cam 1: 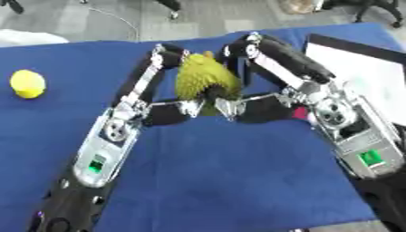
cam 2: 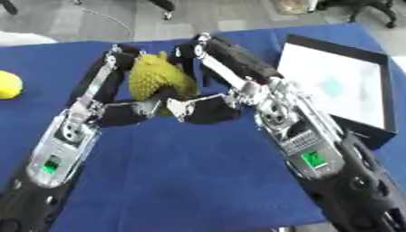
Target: Pick up the objects with one hand, pass them to the other hand, and then place them into the box on the other side of the table.
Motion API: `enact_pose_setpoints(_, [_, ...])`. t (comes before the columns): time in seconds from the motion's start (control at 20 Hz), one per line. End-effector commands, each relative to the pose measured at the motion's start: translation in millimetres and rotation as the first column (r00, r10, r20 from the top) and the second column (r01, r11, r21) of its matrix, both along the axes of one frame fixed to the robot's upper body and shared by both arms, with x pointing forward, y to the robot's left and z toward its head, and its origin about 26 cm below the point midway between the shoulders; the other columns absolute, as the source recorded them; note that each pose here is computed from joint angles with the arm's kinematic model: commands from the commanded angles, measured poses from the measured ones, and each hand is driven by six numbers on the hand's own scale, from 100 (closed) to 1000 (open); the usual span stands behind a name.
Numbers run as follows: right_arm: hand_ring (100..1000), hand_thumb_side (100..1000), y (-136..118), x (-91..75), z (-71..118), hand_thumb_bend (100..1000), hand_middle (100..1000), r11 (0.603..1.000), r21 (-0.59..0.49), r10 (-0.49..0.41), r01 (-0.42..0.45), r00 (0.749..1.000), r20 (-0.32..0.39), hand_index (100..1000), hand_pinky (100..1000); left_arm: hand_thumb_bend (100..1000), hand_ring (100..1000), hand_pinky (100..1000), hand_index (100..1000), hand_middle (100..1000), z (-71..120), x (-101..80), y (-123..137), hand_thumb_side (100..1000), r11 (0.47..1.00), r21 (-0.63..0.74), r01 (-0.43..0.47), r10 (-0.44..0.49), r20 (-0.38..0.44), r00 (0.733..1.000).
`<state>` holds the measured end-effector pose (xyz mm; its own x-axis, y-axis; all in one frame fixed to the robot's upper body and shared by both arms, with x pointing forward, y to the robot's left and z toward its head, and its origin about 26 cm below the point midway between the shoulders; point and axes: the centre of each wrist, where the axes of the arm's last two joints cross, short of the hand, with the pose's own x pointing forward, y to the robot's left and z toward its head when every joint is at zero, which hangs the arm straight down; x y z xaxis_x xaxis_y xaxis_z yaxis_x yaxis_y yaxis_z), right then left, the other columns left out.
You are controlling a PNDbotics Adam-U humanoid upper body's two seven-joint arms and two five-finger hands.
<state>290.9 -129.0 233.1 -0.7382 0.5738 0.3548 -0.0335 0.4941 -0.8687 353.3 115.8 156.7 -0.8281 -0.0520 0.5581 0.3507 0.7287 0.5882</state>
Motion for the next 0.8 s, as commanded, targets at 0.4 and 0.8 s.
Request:
enact_pose_setpoints(0.4, [669, 100, -6, 0.5, 4.0, 100, 201, 0.983, 0.164, -0.106, 0.084, 0.986, 0.127, 402, 251, 591, 561, 688, 707, 581, 13.0, -2.4, 0, 487, 0.993, 0.112, 0.03, -0.041, 0.097, 0.994])
enact_pose_setpoints(0.8, [657, 100, -15, 4.0, 9.1, 100, 196, 0.963, 0.248, -0.155, 0.105, 0.969, 0.191, 401, 270, 741, 640, 722, 780, 672, -3.6, 11.9, 16, 613, 0.982, 0.135, -0.133, 0.125, 0.069, 0.99])
